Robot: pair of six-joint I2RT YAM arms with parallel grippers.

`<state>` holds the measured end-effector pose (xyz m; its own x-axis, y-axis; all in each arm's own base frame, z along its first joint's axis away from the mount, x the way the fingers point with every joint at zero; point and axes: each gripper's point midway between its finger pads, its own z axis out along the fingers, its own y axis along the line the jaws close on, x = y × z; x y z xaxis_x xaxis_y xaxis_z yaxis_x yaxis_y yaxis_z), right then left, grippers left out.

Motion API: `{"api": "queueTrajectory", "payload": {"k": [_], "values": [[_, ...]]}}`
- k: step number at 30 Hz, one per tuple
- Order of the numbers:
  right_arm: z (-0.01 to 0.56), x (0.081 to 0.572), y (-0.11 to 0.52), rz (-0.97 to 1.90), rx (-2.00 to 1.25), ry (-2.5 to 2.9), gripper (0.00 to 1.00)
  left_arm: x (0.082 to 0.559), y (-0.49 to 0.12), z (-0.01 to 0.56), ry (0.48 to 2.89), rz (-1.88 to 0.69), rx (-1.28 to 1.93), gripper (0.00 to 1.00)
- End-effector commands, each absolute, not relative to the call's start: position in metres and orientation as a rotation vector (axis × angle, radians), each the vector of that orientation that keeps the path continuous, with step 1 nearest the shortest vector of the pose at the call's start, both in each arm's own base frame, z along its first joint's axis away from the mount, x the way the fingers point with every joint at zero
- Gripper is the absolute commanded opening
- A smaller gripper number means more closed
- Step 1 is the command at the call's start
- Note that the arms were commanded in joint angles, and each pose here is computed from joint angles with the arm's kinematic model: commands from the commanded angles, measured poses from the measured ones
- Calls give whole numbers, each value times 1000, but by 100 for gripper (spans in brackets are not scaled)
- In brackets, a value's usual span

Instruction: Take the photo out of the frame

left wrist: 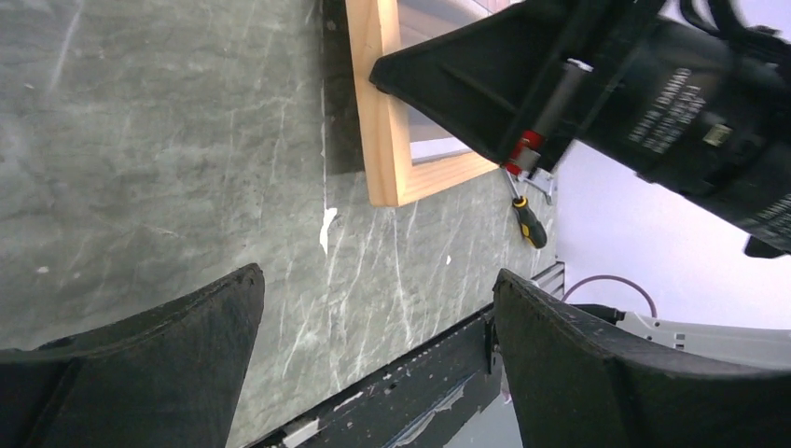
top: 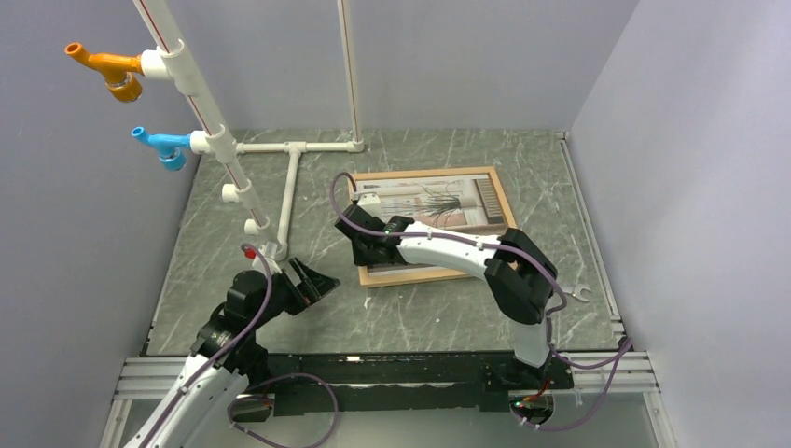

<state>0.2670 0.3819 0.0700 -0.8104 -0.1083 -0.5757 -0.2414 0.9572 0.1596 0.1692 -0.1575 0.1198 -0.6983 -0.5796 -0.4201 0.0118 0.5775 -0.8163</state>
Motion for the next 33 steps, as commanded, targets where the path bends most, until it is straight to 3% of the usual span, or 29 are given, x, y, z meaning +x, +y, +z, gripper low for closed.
{"api": "queueTrajectory", "payload": {"k": [1,8,15,25,33], "values": [[139,259,432,726,-323,2379,0,181,-177,140,2022,-1249,-394,93],[157,257,445,842,-255,2406,0,185,-191,139,1990,-1333,-317,79],[168,253,451,941,-242,2412,0,190,-188,130,1971,-1264,-250,80],[183,247,451,1057,-216,2413,0,201,-196,120,1987,-1259,-192,75],[185,246,454,1103,-215,2419,0,205,-205,127,1943,-1328,-187,58]]}}
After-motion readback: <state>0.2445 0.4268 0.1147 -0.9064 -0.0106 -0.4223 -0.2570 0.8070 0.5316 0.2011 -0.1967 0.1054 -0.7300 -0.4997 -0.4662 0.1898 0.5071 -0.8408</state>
